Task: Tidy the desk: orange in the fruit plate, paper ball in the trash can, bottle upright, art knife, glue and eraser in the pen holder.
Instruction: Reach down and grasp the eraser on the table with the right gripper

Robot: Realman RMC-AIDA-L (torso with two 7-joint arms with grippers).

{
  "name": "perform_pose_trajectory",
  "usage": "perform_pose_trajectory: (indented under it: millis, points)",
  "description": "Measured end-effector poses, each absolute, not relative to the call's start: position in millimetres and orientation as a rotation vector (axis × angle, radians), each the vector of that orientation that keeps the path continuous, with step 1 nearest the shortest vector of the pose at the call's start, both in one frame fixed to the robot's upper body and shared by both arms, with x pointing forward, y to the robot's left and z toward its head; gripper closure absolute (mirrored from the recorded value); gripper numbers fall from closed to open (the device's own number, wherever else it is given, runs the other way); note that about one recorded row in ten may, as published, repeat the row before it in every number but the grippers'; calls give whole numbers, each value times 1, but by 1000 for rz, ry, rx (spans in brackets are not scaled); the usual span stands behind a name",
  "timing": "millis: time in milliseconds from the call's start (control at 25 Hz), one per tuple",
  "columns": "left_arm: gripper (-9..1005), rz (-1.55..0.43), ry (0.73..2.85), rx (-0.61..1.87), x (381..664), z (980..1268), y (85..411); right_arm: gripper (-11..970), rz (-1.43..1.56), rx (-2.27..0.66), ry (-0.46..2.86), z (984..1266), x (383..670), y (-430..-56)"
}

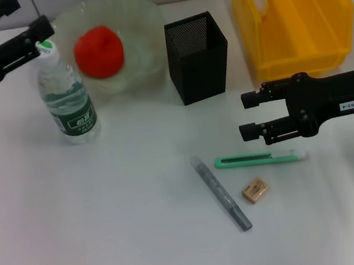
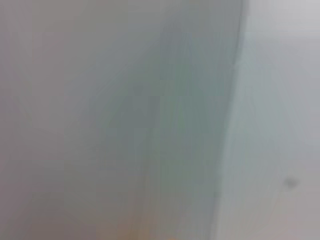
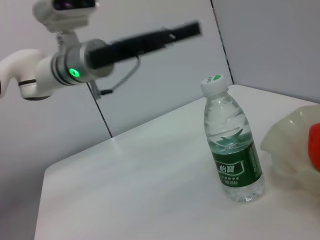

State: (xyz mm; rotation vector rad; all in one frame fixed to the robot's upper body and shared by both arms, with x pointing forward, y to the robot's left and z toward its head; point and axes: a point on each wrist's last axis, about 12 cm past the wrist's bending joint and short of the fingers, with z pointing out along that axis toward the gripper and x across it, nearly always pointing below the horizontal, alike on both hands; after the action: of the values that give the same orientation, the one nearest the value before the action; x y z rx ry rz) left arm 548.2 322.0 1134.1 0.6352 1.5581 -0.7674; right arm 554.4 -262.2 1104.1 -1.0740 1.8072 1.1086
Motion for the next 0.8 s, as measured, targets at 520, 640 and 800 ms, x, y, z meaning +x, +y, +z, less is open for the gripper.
perform_pose_trajectory:
  millis: [520,640,800]
  points:
    - [135,-1166,1407,814,491,1122,309,198,1116,-1096,1808,1122,567,-258]
    - [135,-1188,1442,849,483,1100,298,198,1116,-1126,1826,1130,570,-258]
    - [135,-1178,1480,861,477,1085,293,198,1103,-1185,1870,1137,573,-253]
